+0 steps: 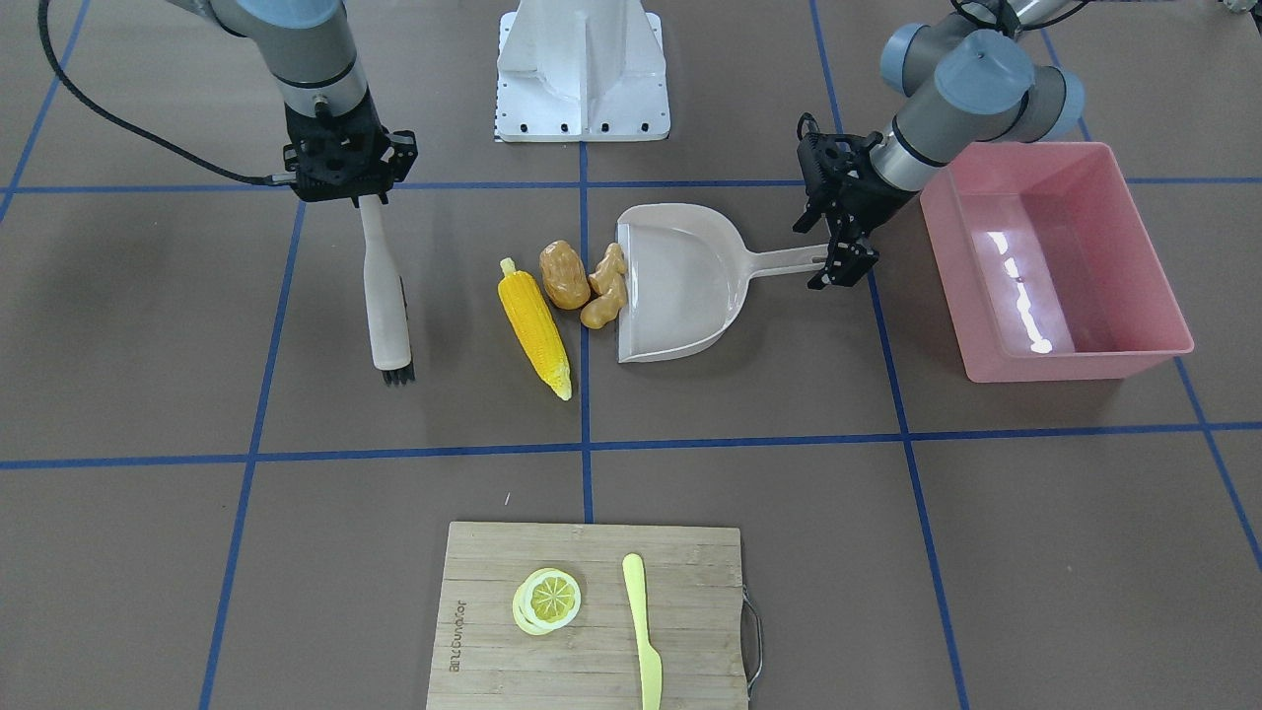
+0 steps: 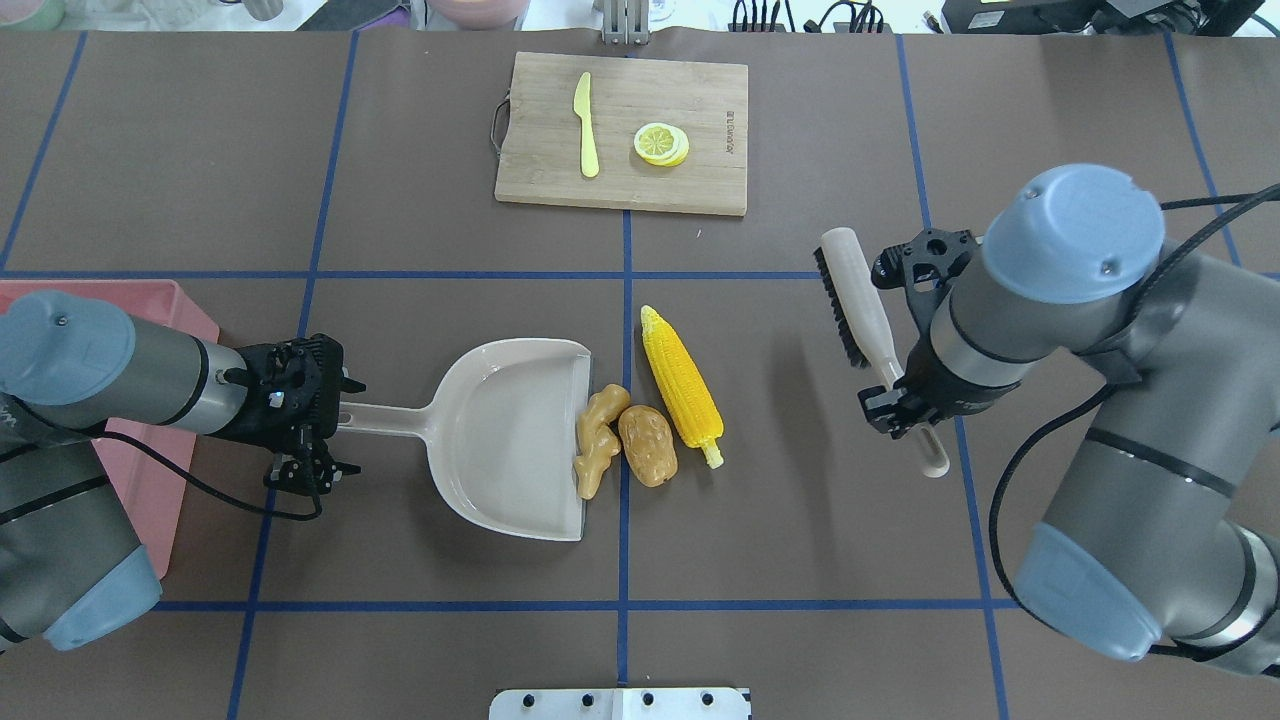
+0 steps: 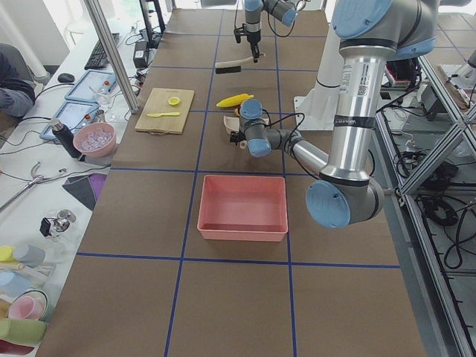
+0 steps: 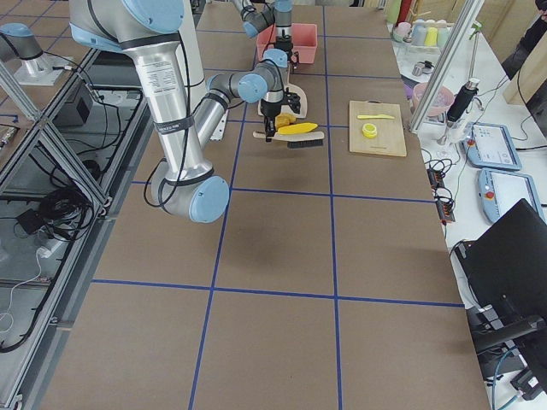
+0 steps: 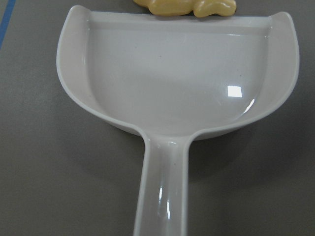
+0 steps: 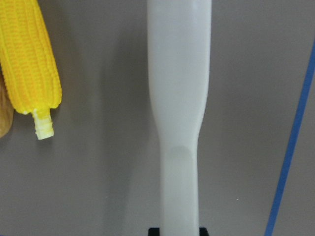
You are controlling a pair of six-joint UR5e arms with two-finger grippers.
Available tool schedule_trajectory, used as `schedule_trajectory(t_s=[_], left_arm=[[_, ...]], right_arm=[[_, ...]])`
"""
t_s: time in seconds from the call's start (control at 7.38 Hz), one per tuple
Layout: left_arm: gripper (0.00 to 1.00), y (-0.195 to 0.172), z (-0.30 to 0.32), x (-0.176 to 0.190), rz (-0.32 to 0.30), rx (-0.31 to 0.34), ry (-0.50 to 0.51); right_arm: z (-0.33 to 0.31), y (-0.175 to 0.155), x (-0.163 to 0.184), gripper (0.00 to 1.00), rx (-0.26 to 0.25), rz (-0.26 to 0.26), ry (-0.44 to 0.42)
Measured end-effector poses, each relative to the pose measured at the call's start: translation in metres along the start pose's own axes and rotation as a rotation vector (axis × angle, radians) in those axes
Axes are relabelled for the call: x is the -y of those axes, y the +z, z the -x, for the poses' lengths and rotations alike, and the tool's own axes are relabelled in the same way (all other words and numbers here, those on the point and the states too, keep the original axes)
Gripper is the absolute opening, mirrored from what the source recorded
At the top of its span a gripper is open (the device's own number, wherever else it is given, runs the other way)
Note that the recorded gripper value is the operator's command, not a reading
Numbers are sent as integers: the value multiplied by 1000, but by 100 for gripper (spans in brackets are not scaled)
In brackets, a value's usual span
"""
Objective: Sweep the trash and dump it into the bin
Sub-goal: 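Lift the brush with the right gripper and bring it behind the corn and potato, then sweep the corn, ginger and potato into the dustpan with the right gripper's brush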
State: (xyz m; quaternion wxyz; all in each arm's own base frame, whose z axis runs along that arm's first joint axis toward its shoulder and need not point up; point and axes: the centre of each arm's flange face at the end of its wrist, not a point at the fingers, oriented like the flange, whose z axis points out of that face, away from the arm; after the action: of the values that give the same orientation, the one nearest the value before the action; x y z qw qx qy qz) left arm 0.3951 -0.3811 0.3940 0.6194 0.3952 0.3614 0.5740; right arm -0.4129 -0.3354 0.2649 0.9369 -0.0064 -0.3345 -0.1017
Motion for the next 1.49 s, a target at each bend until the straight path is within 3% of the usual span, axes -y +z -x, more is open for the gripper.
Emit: schedule_trajectory(t_s=[0.27, 0.81, 1.49], left_arm=[[95, 4, 0, -3, 7, -5, -2], [95, 3, -3, 1, -2, -6, 7], [95, -3, -4, -5, -3, 0, 6]], right_arm=[[31, 27, -16, 0, -42, 13, 11], [67, 50, 3, 0, -93, 11, 39], [133, 66, 6, 0, -39, 12, 57]])
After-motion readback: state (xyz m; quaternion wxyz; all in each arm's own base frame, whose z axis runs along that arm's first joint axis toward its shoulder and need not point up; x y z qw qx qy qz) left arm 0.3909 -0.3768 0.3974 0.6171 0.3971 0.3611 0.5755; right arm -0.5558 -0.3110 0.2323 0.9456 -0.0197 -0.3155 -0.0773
